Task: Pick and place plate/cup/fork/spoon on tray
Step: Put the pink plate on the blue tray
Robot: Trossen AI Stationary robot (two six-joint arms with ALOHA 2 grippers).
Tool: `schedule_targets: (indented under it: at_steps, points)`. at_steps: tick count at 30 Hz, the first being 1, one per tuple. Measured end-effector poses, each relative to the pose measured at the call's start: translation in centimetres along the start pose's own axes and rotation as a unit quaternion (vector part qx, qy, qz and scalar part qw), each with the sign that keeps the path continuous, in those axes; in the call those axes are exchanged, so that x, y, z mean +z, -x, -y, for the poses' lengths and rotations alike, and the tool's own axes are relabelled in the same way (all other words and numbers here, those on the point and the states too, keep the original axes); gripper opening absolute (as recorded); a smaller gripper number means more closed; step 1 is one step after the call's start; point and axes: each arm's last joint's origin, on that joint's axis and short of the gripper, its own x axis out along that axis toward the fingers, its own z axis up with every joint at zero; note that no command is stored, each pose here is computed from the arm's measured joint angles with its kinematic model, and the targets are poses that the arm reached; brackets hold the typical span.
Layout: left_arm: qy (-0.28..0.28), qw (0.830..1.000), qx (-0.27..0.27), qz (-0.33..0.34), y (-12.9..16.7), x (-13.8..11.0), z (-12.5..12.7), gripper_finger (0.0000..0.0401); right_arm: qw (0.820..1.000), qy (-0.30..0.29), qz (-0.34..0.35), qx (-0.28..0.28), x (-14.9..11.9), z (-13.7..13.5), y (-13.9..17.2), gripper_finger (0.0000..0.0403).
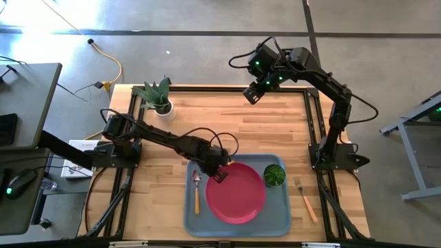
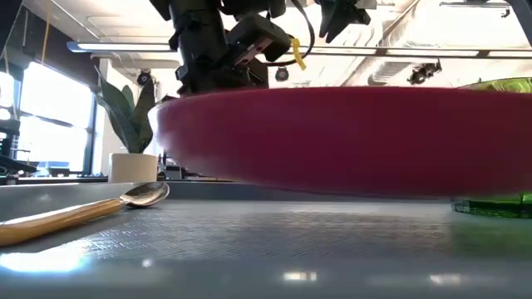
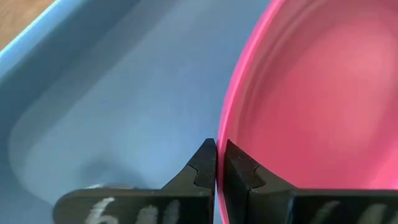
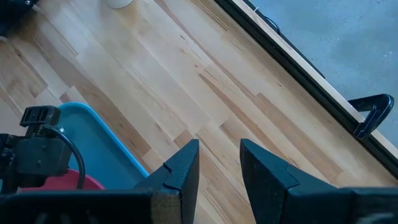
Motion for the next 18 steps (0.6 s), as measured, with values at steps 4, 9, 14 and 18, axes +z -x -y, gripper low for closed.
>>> schedule_targets:
  at_steps: [4, 9, 14, 18]
  points:
    - [0.001, 1.0, 0.0, 0.0, -1.0, -0.1, 0.2, 0.0, 1.0, 0.0, 0.0, 0.0, 0.0, 0.0, 0.0, 0.0108]
    - [0.003, 1.0, -0.004, 0.0, -1.5, -0.4, 0.5, 0.0, 1.0, 0.0, 0.0, 0.0, 0.0, 0.0, 0.0, 0.0108]
    - [0.006, 1.0, 0.007, -0.01, -2.5, -0.5, 0.3, 0.0, 1.0, 0.0, 0.0, 0.0, 0.0, 0.0, 0.0, 0.0108]
    - [0.009, 1.0, 0.012, -0.019, -3.3, -0.4, 0.2, 0.0001, 1.0, 0.0, 0.0, 0.0, 0.0, 0.0, 0.0, 0.0108]
